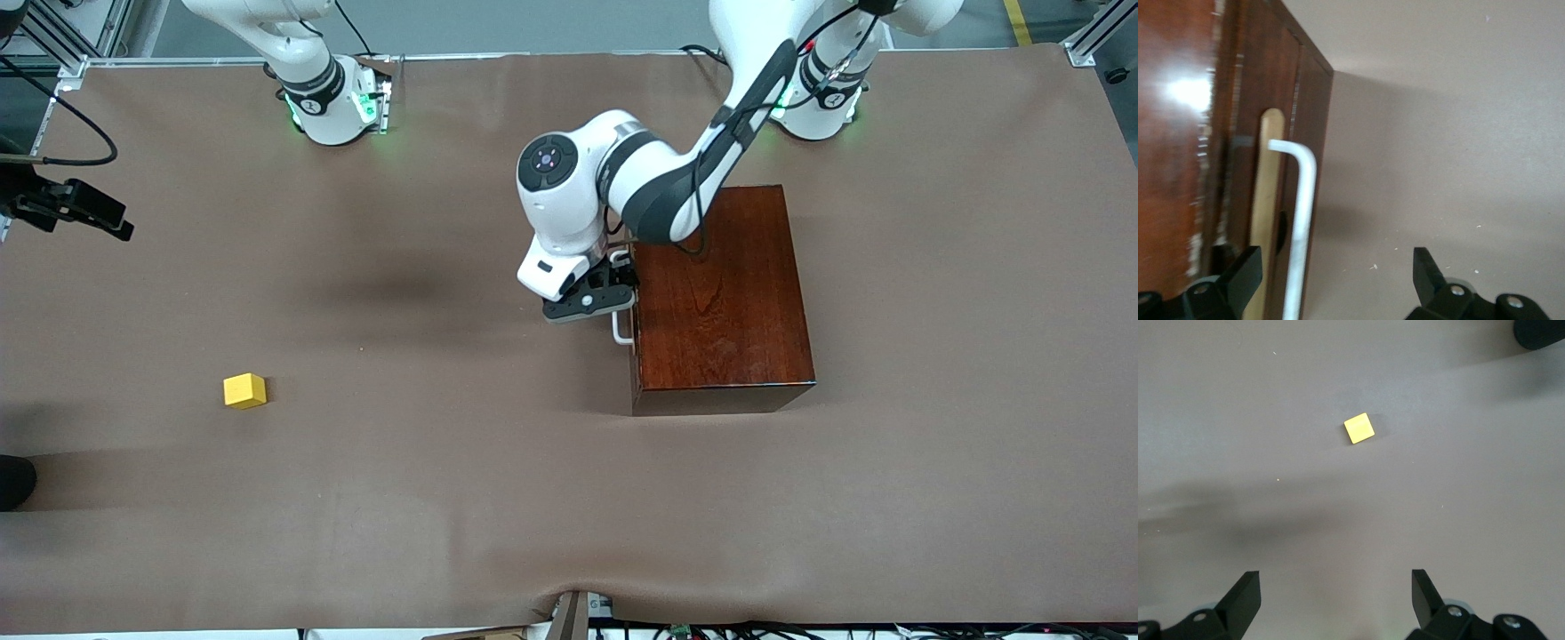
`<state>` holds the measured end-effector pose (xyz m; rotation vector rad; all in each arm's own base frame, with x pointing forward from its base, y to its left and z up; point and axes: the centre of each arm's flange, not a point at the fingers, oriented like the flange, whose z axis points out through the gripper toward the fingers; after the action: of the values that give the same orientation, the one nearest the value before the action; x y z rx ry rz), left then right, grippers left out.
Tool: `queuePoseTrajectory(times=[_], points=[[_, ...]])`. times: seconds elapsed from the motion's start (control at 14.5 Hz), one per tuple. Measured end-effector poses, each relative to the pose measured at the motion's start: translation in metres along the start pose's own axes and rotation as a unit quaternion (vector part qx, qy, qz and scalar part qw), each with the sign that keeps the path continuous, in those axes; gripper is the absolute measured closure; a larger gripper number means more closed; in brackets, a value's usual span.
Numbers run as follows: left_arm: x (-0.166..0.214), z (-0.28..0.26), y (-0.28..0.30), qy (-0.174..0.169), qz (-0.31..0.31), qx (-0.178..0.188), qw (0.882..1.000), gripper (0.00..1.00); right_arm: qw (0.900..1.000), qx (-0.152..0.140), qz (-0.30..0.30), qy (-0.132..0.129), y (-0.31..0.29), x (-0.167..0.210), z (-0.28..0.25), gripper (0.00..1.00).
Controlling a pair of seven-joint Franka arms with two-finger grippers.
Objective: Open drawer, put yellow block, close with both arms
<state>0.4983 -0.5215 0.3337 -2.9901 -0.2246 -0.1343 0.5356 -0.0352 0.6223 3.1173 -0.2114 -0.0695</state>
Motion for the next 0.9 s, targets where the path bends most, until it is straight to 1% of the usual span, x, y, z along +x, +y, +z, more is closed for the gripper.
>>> queuePoseTrajectory(times=[0.28,0.41,0.62,0.9], points=[[-0.006,0.008,0.005,-0.003,0.010,0.003,1.000,0.00,1.000,0.000,0.012,-0.003,0.013,0.005,0.006,0.00],[-0.010,0.011,0.008,-0.004,0.021,0.007,1.000,0.00,1.000,0.000,0.019,-0.002,0.020,0.016,0.017,0.00],[-0.014,0.024,0.008,-0.015,0.035,0.023,0.999,0.00,1.000,0.000,0.025,-0.006,0.033,0.035,0.041,0.00],[-0.018,0.032,0.009,-0.021,0.043,0.032,0.998,0.00,1.000,0.000,-0.007,-0.013,0.045,0.041,0.052,0.00]])
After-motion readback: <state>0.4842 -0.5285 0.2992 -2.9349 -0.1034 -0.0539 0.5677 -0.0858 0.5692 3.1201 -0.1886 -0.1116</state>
